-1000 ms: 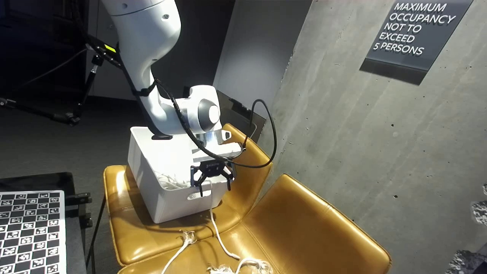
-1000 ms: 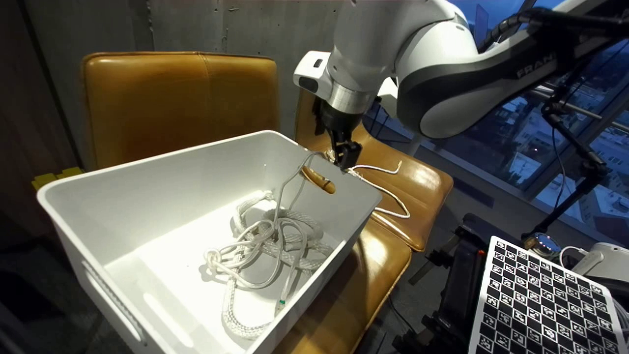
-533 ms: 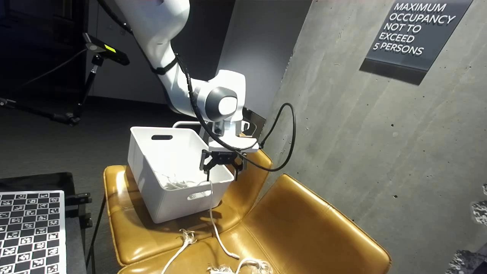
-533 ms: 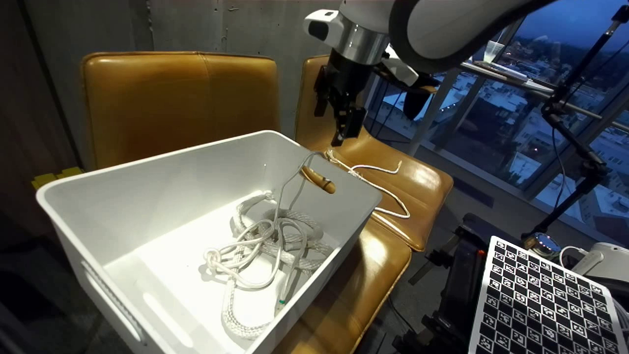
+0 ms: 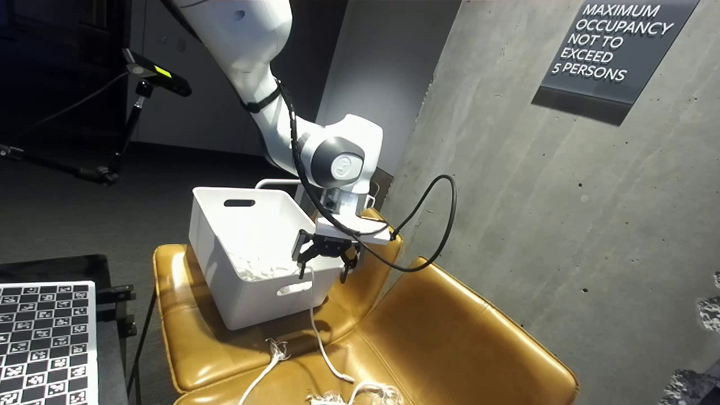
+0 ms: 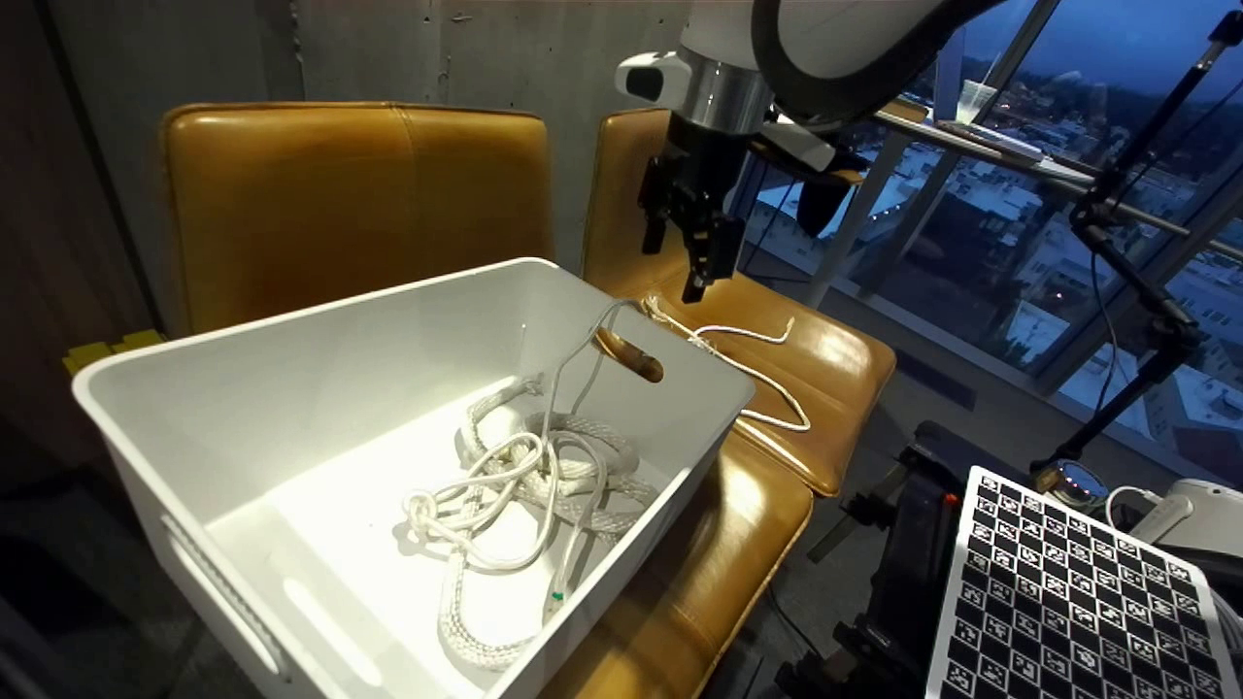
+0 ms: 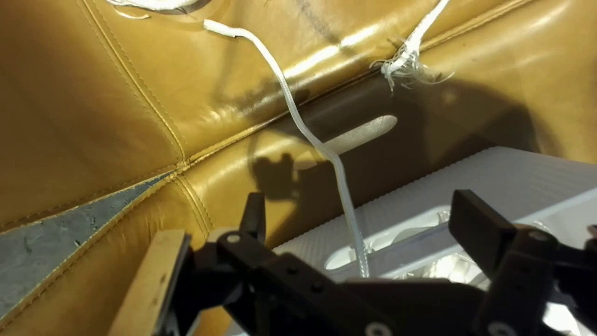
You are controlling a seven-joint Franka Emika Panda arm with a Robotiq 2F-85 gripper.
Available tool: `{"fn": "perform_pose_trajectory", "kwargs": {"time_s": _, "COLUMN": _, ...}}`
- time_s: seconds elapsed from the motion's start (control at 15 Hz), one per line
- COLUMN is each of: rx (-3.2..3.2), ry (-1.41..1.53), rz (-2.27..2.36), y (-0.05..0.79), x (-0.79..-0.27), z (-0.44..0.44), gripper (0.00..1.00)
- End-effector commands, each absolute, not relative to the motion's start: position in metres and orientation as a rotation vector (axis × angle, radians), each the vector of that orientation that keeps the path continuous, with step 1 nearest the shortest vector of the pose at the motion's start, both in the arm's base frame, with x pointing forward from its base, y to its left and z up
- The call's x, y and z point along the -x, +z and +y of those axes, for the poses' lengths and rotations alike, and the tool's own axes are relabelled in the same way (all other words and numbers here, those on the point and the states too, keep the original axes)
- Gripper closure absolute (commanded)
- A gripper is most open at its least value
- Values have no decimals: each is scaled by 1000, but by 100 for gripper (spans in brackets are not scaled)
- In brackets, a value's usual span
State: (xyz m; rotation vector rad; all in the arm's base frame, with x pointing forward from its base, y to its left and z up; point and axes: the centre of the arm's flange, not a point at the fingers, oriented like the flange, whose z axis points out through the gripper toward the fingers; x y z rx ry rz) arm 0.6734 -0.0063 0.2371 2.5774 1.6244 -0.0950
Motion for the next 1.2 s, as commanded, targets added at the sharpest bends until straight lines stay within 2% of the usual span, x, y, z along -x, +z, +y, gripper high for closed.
{"fn": "perform_pose_trajectory", "kwargs": {"time_s": 0.0, "rx": -2556, "ry": -112, "rz": 1684, "y": 211, "x": -685, "z": -11, "gripper": 0}}
{"fn": "perform_pose_trajectory", "kwargs": {"time_s": 0.47, "rx": -2522, "ry": -142, "rz": 1769, "y": 146, "x": -696, "z": -9, "gripper": 0}}
{"fn": "perform_pose_trajectory", "kwargs": {"time_s": 0.67, "rx": -2512, "ry": -135, "rz": 1793, "y": 129, "x": -703, "z": -6, "gripper": 6}}
{"fn": "perform_pose_trajectory", "kwargs": {"time_s": 0.73, "rx": -2513, "ry": -135, "rz": 1797, "y": 125, "x": -706, "z": -6, "gripper": 26}}
{"fn": "perform_pose_trajectory", "kwargs": {"time_s": 1.13, "rx": -2517, "ry": -171, "rz": 1778, "y": 118, "x": -693, "z": -8, "gripper": 73}}
